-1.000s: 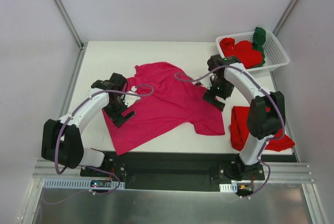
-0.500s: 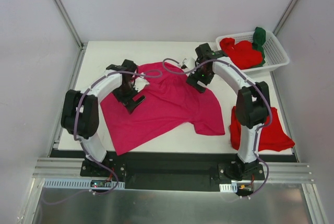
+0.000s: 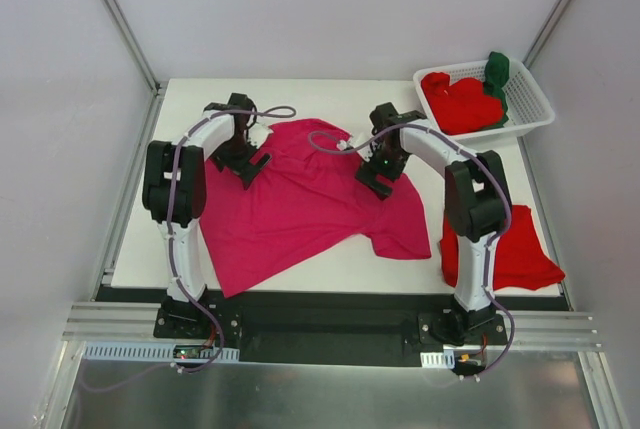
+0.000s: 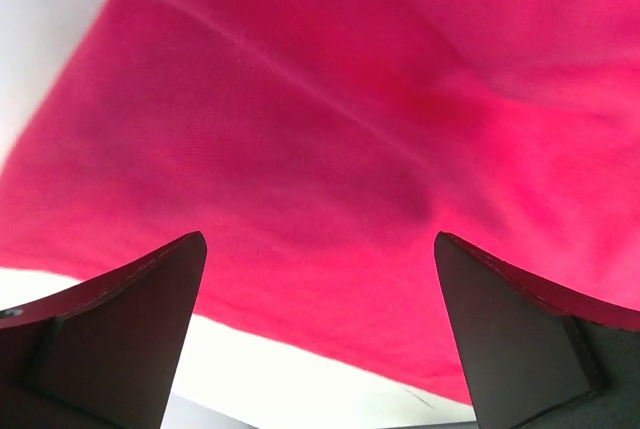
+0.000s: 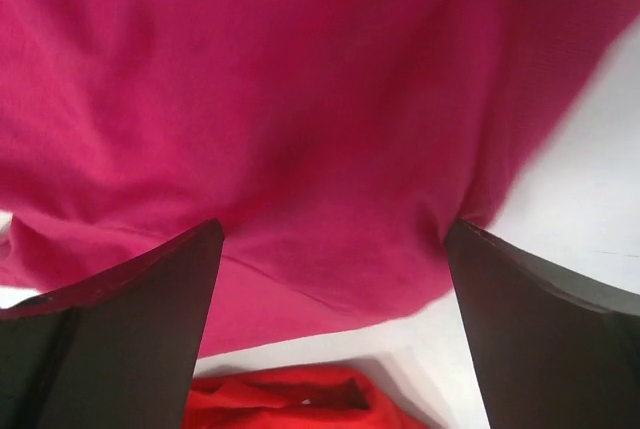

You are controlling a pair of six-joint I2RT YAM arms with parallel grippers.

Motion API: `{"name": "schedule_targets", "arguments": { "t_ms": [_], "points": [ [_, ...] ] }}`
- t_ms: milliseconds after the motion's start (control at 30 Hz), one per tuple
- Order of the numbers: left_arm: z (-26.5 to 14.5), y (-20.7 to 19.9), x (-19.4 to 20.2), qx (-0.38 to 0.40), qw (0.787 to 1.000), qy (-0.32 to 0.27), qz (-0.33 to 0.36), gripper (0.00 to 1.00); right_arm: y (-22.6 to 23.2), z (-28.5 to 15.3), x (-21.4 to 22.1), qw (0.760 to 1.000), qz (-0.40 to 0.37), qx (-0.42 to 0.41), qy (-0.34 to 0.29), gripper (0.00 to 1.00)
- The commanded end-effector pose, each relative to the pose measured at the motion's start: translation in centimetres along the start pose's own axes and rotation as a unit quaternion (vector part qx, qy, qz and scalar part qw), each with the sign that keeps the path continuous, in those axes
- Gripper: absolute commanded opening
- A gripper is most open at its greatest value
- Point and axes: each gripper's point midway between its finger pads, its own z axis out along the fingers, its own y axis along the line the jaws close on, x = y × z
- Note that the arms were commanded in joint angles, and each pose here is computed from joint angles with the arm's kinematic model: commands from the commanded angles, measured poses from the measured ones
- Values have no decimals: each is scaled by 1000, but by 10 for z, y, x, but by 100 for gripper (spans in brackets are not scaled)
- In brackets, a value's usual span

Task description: Fold and stack the t-shirts

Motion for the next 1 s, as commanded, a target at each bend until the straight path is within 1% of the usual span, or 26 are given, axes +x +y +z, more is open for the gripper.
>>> {"name": "schedule_targets", "arguments": {
  "t_ms": [0, 33, 200, 367, 500, 533, 567, 600, 667, 733, 833, 967],
  "points": [
    [18, 7, 10, -7, 999, 33, -5, 99, 23, -14, 18, 1000, -10, -25, 15, 96],
    [25, 8, 14, -5, 999, 42, -1, 99, 24, -14, 21, 999, -9, -27, 17, 96],
    [36, 18, 22, -12, 999, 51, 4, 99, 34, -14, 38, 999, -10, -34, 39, 96],
    [28, 50, 36, -32, 998, 51, -15, 99, 50, -20, 53, 997, -3, -54, 58, 96],
    [18, 76, 52, -45, 997, 53, -21, 99, 63, -27, 59, 996, 1, -71, 60, 96],
    [16, 79, 51, -51, 997, 52, -13, 99, 66, -27, 60, 995, -1, -74, 63, 96],
    [13, 95, 63, -58, 996, 53, -31, 99, 68, -28, 60, 995, -1, -75, 64, 96],
    [11, 100, 65, -61, 996, 54, -34, 99, 71, -29, 61, 995, -1, -78, 65, 96],
    [7, 111, 65, -69, 996, 48, -38, 99, 79, -30, 59, 994, -9, -87, 67, 96],
    [5, 116, 62, -73, 996, 45, -29, 99, 85, -29, 56, 993, -22, -89, 70, 96],
    [1, 120, 53, -75, 996, 30, -34, 99, 90, -29, 49, 993, -27, -93, 69, 96],
    [-4, 112, 44, -59, 998, 9, -28, 99, 73, -35, 28, 997, -8, -57, 43, 96]
  ]
}}
